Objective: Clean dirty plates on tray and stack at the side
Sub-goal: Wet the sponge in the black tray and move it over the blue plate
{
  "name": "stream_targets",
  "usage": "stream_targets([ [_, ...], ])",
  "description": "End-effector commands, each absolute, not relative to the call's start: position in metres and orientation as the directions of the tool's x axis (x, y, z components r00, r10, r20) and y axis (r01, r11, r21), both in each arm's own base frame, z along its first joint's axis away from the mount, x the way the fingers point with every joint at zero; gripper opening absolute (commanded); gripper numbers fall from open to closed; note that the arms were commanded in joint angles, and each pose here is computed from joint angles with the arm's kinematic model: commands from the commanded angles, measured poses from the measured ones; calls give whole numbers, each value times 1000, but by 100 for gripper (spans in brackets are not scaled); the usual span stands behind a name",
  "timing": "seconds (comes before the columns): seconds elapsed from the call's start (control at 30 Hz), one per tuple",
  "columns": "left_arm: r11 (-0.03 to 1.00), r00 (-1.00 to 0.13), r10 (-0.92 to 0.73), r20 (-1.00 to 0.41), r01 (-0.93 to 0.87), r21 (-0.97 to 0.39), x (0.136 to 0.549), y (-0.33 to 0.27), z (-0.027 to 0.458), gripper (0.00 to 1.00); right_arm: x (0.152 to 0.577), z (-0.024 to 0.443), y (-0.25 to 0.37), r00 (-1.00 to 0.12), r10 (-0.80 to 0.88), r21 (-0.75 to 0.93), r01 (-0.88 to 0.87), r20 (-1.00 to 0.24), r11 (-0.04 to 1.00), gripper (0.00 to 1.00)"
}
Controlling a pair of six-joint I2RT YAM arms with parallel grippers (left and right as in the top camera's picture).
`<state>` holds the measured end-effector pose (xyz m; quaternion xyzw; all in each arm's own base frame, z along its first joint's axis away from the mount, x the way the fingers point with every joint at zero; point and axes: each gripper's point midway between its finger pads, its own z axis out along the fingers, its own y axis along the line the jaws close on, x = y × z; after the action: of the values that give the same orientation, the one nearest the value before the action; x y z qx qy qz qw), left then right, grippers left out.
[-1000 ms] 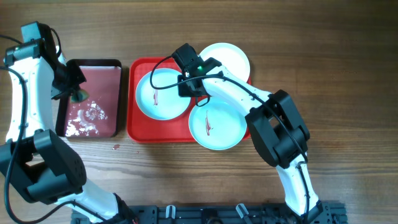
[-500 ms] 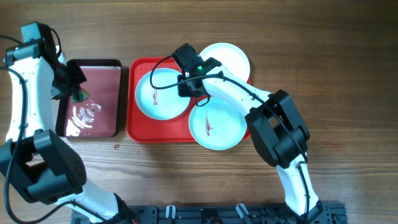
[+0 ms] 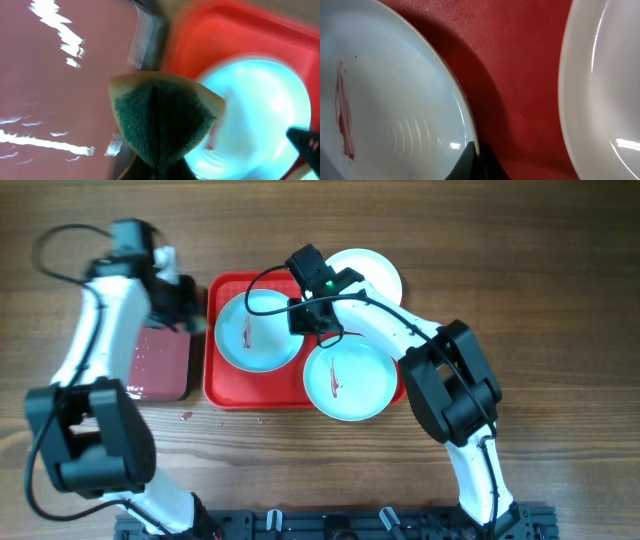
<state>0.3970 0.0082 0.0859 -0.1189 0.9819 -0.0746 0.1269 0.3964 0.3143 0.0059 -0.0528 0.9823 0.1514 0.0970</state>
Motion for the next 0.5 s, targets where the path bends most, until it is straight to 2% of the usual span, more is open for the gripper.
stream_targets([
  [0.0,973,-961,-151,-234,-101,-210,389,-45,56,4,391,-14,312,-982,-94,269,-137,-166,953,4],
  [0.1,983,-950,-85,-300,-30,-183,392,-67,35,4,391,-14,312,-982,-94,268,-137,-167,953,4],
  [0.27,993,-946,-88,-312,-56,-108,396,-59,9,4,391,-14,312,-982,-93,270,-136,-165,953,4],
  [0.4,994,-977,-77,-200,-59,-93,380,-61,-33,4,385,-11,318,-985,-120,346,-157,-126,925,4],
  [0.47,987,-986,-65,-154,-41,-155,372,-75,-40,4,385,-11,318,-984,-121,345,-159,-127,925,4],
])
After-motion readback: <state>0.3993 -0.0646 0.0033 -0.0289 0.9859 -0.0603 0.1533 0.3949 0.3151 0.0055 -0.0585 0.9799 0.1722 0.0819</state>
